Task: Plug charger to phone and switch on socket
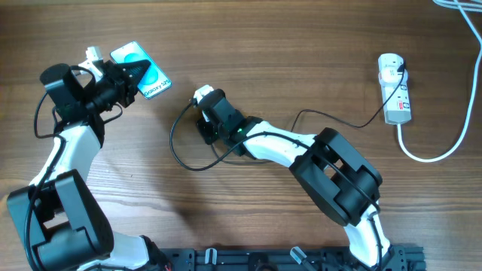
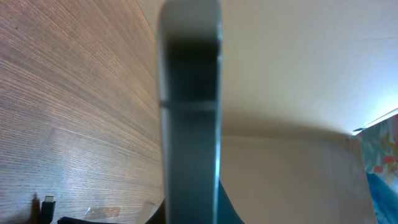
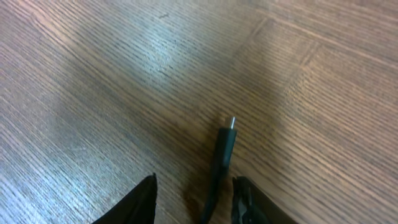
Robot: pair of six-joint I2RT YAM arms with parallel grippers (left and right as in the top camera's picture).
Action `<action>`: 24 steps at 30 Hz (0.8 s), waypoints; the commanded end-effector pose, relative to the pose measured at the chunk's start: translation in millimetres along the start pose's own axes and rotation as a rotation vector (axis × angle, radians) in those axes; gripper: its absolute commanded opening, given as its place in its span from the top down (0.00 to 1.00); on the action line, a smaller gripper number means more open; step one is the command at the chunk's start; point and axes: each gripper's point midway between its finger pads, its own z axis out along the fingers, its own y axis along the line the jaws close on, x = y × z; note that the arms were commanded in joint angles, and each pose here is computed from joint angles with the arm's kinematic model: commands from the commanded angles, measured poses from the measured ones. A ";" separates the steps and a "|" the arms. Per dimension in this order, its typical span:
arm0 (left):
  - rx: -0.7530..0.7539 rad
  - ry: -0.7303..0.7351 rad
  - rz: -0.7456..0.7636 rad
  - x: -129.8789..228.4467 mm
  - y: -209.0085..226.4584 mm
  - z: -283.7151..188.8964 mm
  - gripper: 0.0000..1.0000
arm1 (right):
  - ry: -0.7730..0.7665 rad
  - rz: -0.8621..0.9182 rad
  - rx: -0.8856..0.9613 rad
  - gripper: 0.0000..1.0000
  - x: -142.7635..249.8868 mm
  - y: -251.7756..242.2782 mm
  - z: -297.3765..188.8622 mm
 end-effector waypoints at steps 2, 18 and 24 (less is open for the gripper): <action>0.038 -0.004 0.084 -4.2 -23.1 -5.0 0.96 | 0.001 -0.011 0.018 0.60 5.1 -1.4 14.3; 0.038 -0.003 0.083 -4.0 -23.1 -5.0 0.96 | 0.028 0.016 0.070 0.93 20.8 -13.2 26.2; 0.038 -0.004 0.083 -4.1 -23.1 -5.0 0.96 | 0.042 0.074 0.073 0.96 24.0 -16.9 26.0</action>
